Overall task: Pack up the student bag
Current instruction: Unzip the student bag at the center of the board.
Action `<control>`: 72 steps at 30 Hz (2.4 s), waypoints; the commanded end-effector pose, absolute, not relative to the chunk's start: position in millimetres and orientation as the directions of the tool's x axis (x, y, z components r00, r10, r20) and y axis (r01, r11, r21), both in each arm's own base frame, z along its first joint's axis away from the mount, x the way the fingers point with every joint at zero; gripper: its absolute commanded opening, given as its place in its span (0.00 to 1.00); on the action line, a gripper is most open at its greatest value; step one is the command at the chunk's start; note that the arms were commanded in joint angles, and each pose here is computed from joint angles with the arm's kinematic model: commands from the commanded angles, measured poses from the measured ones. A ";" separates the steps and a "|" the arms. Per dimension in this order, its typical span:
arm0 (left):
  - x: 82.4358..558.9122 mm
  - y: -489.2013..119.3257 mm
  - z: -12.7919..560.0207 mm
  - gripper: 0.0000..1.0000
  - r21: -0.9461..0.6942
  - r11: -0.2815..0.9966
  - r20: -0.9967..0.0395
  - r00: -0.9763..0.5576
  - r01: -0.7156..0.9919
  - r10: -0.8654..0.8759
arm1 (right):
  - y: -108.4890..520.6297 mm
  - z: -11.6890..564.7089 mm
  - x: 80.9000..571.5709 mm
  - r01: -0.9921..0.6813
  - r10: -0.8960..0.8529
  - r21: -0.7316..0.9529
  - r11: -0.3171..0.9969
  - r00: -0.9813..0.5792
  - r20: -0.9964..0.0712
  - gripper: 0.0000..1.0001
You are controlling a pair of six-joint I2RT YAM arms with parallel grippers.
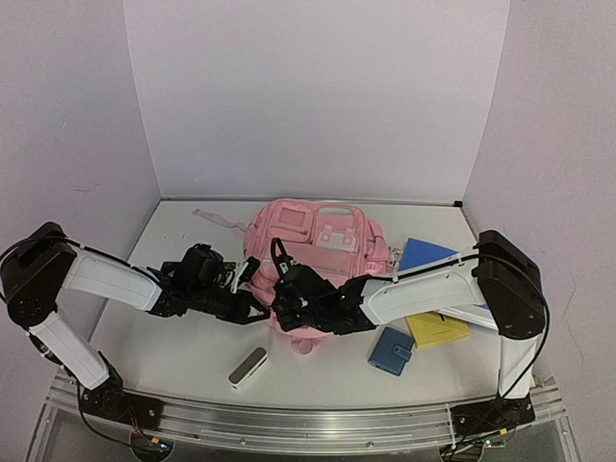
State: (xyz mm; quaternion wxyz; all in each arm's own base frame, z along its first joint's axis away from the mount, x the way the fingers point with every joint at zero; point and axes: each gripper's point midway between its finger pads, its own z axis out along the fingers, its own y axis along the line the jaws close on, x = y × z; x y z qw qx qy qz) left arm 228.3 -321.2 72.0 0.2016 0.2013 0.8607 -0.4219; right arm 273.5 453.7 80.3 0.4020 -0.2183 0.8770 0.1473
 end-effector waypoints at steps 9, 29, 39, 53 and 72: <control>214.0 -349.4 110.7 0.00 -0.680 0.468 -0.563 -0.811 0.565 0.160 | 501.8 138.1 293.3 -0.573 -0.059 0.300 0.763 -0.523 -0.850 0.00; 230.7 -315.1 113.9 0.00 -0.613 0.642 -0.574 -0.818 0.460 0.038 | 377.3 158.1 272.2 -0.353 0.043 0.320 0.879 -0.609 -0.792 0.46; 243.2 -293.6 102.5 0.00 -0.615 0.683 -0.537 -0.844 0.393 0.002 | 344.1 121.3 258.5 -0.470 -0.113 0.251 0.846 -0.620 -0.777 0.57; 250.1 -280.7 101.8 0.00 -0.612 0.673 -0.520 -0.852 0.416 0.054 | 379.8 97.9 245.4 -0.701 -0.413 0.023 0.713 -0.445 -0.795 0.73; 244.4 -280.7 97.9 0.00 -0.587 0.677 -0.489 -0.861 0.445 0.143 | 415.9 50.3 274.7 -0.724 -0.597 -0.219 0.654 -0.316 -0.738 0.38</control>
